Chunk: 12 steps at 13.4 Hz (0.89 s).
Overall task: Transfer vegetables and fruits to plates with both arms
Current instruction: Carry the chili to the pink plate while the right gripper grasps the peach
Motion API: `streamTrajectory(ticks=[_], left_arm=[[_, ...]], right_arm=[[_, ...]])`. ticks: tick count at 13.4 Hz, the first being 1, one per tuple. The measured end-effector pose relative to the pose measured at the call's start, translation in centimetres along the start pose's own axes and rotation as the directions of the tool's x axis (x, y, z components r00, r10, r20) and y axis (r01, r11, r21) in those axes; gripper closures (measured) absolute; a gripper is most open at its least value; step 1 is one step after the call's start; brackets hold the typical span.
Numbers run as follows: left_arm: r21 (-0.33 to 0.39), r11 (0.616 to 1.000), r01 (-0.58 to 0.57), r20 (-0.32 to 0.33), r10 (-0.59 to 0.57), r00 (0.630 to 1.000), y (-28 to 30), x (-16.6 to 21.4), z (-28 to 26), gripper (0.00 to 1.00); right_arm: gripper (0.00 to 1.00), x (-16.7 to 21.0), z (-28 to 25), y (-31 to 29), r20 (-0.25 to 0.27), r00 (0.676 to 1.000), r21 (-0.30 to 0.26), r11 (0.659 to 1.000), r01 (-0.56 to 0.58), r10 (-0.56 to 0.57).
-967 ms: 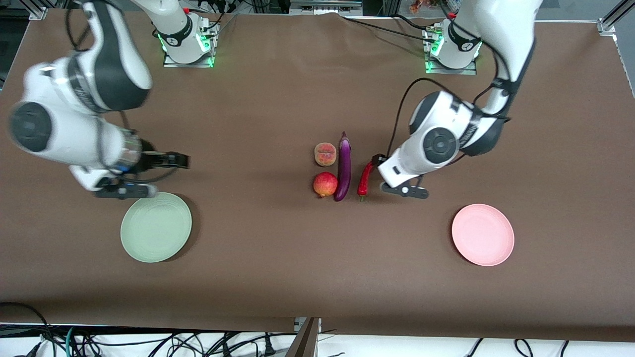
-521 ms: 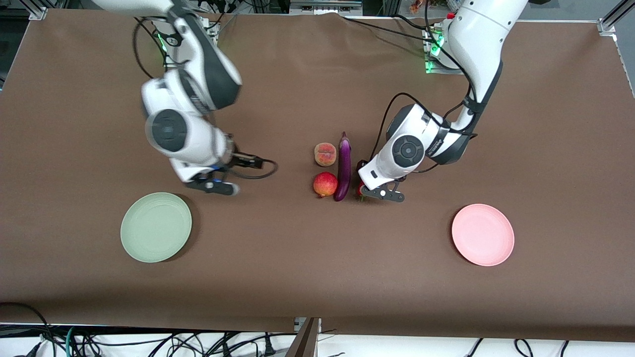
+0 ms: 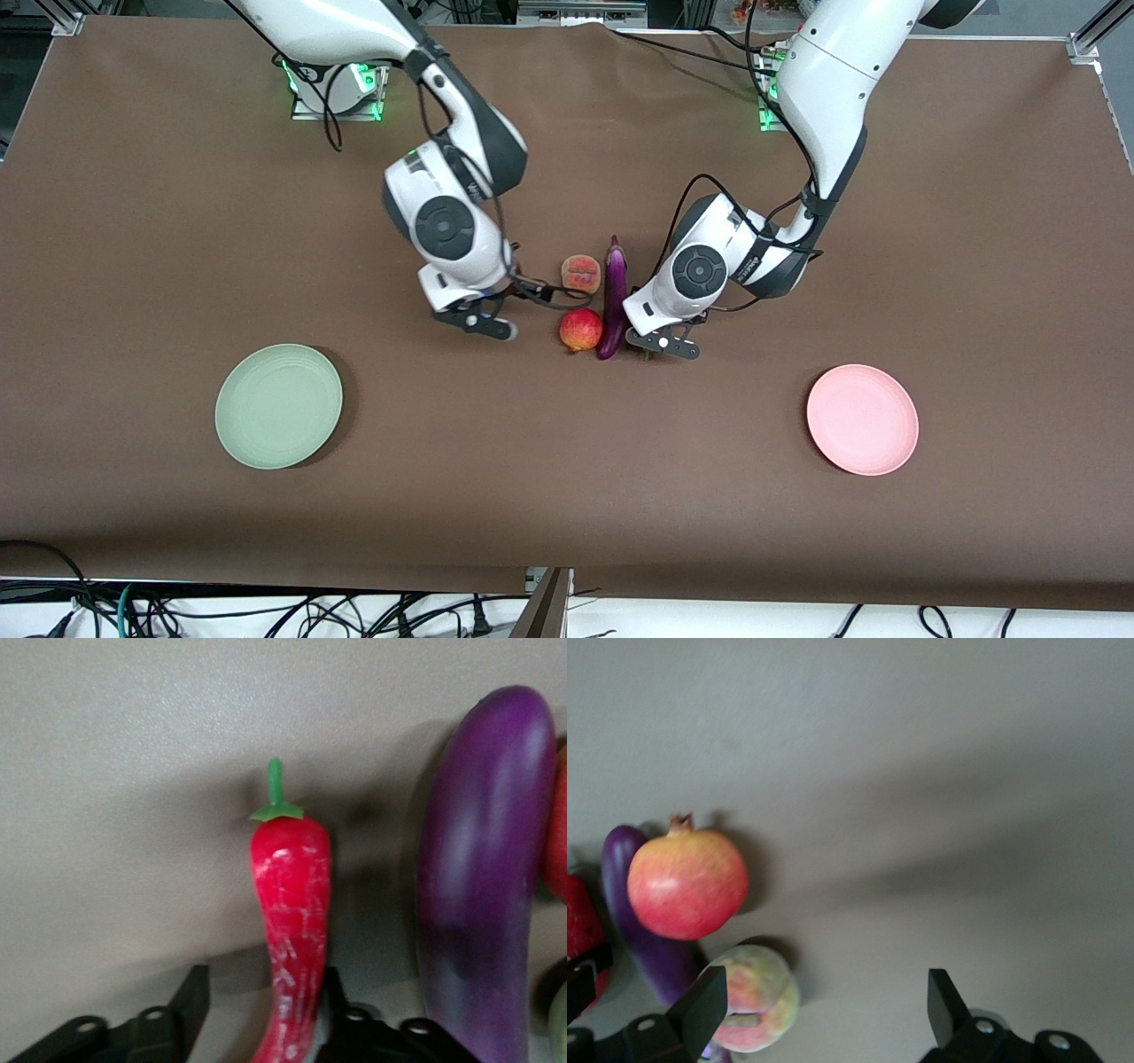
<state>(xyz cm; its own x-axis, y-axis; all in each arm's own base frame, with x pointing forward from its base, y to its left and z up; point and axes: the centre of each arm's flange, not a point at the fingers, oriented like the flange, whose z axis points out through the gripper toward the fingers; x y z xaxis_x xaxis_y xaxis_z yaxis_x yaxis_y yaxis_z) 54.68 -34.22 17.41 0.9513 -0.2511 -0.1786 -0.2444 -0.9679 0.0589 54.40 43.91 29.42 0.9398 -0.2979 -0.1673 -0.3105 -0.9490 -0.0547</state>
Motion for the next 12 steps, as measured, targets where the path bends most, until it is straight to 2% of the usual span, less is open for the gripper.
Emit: streamTrajectory(ticks=[2,3,6,10,12], left_arm=[[0.003,1.0,0.005,0.003,-0.005,1.0,-0.3,0.1,-0.1,0.73],[0.015,1.0,0.02,0.019,-0.021,1.0,-1.4,0.4,-0.5,0.8],[0.092,0.995,0.028,0.015,-0.029,0.999,-5.4,1.3,-3.6,0.8],[0.12,0.989,0.092,0.01,-0.093,0.996,-9.8,2.3,-11.1,0.8],[0.149,0.985,0.087,0.001,-0.088,0.996,-11.6,2.9,-14.8,0.8]], right_arm=[[0.0,-2.1,2.2,-1.9,-0.007,1.0,0.006,1.0,-0.016,0.016],[0.0,-3.4,3.8,-2.8,-0.01,1.0,0.008,1.0,-0.025,0.025],[0.0,-5.3,6.3,-4.1,-0.008,0.999,0.002,0.999,-0.034,0.034],[0.0,-7.2,7.8,-5.0,-0.004,0.999,-0.008,0.999,-0.036,0.036],[0.0,-8.0,8.0,-5.4,-0.003,0.999,-0.01,0.999,-0.037,0.037]])
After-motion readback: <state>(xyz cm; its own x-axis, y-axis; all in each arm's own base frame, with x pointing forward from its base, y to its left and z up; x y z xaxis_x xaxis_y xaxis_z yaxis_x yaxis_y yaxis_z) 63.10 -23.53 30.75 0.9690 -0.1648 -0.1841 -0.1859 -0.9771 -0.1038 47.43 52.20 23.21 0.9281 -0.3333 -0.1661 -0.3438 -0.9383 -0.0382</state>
